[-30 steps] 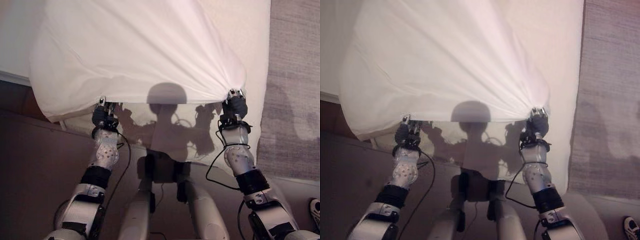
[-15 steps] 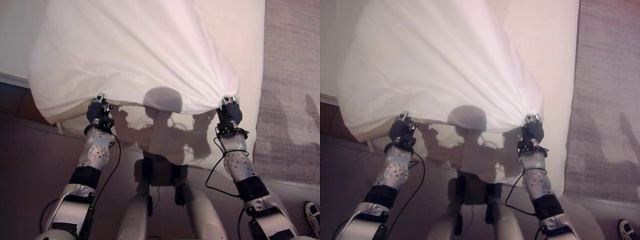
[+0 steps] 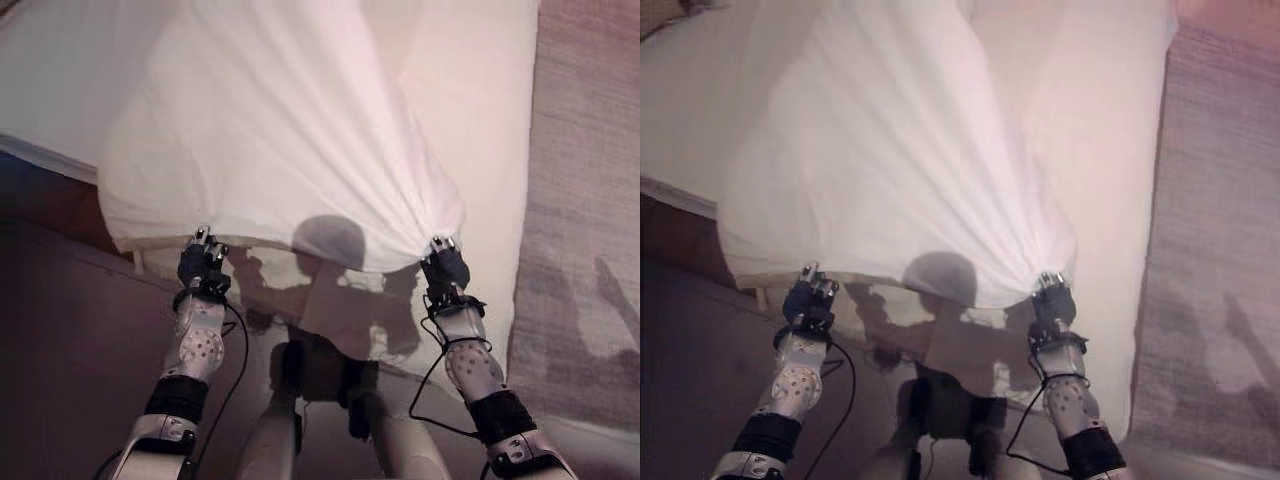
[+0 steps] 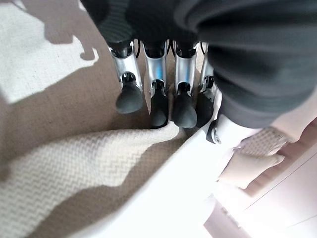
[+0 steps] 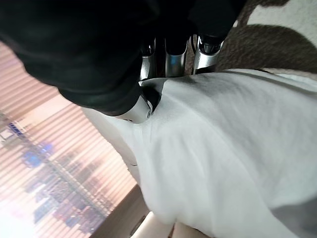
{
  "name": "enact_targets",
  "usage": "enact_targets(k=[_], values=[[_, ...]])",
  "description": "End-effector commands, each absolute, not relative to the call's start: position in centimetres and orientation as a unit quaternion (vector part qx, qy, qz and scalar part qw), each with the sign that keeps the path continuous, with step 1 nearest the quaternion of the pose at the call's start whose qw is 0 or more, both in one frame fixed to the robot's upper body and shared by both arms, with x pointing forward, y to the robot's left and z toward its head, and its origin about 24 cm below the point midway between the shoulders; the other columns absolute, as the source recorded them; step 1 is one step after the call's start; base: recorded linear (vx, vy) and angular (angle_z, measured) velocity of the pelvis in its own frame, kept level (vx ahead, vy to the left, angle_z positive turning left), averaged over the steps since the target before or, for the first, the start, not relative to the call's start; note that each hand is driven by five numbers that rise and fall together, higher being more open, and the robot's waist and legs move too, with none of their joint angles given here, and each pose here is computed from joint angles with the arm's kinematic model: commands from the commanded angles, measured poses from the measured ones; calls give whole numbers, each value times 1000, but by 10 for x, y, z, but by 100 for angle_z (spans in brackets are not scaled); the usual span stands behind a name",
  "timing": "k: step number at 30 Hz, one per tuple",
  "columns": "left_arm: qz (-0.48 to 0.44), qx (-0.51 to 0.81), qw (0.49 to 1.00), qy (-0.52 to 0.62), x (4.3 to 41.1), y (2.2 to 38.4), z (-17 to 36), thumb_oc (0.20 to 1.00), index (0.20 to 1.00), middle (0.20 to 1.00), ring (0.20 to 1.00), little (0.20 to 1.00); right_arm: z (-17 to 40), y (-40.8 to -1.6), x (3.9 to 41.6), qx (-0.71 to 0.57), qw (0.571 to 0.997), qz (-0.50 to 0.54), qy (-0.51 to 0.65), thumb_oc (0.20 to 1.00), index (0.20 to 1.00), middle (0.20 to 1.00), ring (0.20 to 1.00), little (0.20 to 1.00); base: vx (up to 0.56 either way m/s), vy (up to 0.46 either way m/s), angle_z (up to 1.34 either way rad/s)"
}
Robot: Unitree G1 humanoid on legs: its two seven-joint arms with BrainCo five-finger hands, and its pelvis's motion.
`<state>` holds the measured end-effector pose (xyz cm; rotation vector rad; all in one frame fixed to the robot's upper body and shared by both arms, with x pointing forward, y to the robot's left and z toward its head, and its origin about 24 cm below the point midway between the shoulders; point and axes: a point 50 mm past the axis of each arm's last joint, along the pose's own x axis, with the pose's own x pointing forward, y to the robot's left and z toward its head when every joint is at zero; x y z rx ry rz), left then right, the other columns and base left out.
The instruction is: Make the bed
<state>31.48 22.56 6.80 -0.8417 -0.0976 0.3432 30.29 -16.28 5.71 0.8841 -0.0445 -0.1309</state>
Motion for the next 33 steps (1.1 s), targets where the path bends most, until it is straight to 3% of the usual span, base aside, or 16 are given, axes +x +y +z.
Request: enact_targets(k=[1, 10, 19, 33], values=[[166, -397, 897, -100, 305, 232, 76, 200, 200, 200, 200, 200, 37, -177, 278, 439, 894, -93, -15, 200, 200, 200, 200, 200, 13, 351, 39], [181, -410, 887, -110, 301, 237, 72, 200, 200, 200, 200, 200, 30, -182, 277, 443, 890, -104, 3, 200, 200, 200, 200, 200, -14, 517, 1], [176, -360, 907, -132, 304, 249, 88, 200, 200, 200, 200, 200, 27, -153, 286, 457, 886, -79, 24, 200, 200, 200, 200, 200, -144, 540, -29], [219, -340, 911, -76, 290, 258, 55, 200, 200, 200, 200, 200, -3, -168, 266, 431, 892, -112, 76, 200, 200, 200, 200, 200, -49, 155, -1]])
